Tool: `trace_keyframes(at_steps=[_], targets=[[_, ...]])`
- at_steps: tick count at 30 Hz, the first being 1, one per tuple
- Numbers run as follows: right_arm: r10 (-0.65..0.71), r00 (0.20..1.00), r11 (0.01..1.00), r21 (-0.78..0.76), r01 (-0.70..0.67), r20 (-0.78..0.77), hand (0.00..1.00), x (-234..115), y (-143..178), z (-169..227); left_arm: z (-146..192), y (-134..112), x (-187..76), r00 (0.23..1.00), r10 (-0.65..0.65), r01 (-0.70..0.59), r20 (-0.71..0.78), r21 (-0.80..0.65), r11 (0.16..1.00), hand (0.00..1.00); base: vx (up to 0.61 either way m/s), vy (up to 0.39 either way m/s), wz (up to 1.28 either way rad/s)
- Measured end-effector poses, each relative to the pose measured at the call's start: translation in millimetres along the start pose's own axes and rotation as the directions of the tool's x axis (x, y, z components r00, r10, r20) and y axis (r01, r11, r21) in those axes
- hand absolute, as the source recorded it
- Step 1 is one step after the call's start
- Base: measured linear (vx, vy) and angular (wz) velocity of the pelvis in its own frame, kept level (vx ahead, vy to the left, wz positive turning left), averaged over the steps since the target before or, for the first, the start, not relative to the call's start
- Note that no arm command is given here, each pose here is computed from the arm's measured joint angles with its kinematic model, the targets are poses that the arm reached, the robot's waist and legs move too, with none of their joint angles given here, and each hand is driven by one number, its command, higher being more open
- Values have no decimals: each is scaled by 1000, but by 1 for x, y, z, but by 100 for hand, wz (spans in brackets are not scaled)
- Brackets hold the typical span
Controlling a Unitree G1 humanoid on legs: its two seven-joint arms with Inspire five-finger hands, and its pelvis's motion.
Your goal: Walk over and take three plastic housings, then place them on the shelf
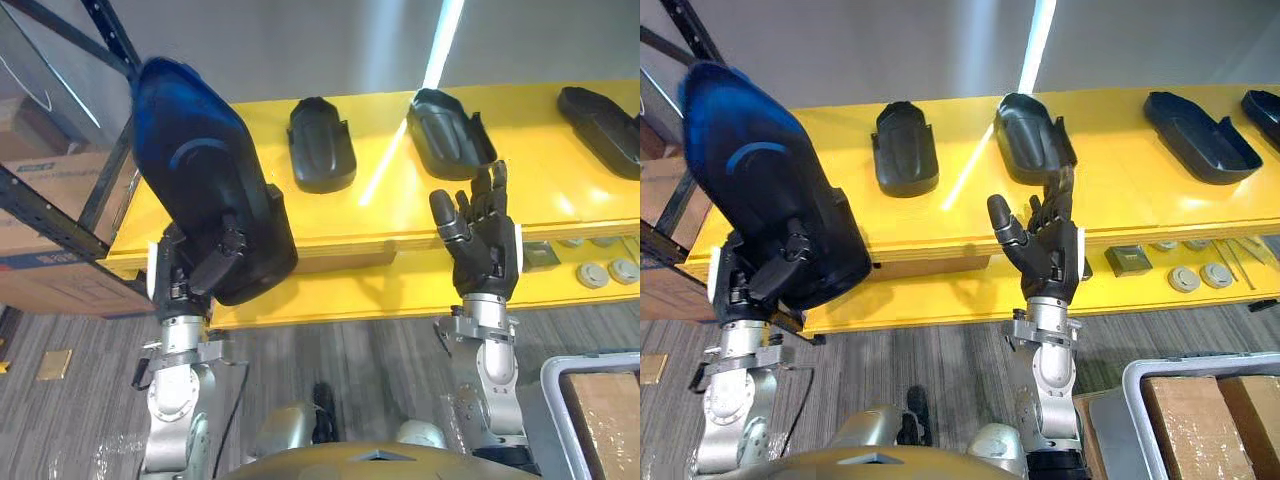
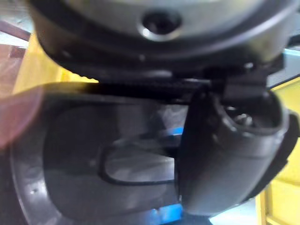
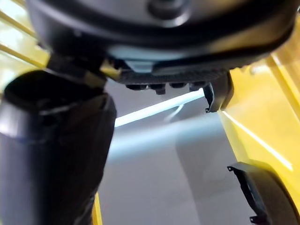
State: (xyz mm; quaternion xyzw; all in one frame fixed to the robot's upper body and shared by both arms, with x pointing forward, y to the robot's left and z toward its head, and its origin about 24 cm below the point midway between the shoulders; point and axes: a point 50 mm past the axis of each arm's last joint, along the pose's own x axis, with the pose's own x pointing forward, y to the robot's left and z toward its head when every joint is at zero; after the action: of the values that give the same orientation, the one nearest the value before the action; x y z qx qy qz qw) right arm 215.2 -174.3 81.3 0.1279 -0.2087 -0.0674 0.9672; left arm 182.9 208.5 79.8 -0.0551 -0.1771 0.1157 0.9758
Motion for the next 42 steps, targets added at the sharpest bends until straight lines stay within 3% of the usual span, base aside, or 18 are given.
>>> trace_keyframes(at_steps=[13,34,39,42], targets=[[-20,999,996,-86,23,36,100,1,-9,4,-1,-15,-3,1000,4,-5,-17,-101,995,0,-14,6,-6],[29,1000,990,-137,-27,12,100,-5,-24,6,-18,12,-28,983,98,-103,-157,-24,994,0,-3,-58,-9],[14,999,984,-177,-8,36,100,-1,-42,15,-23,8,-26,983,73,-81,-167,-41,996,0,43,163,-5],[9,1000,988,-156,-9,0,100,-4,-40,6,-28,16,-29,974,121,-127,-192,-20,992,0,35,257,-2]])
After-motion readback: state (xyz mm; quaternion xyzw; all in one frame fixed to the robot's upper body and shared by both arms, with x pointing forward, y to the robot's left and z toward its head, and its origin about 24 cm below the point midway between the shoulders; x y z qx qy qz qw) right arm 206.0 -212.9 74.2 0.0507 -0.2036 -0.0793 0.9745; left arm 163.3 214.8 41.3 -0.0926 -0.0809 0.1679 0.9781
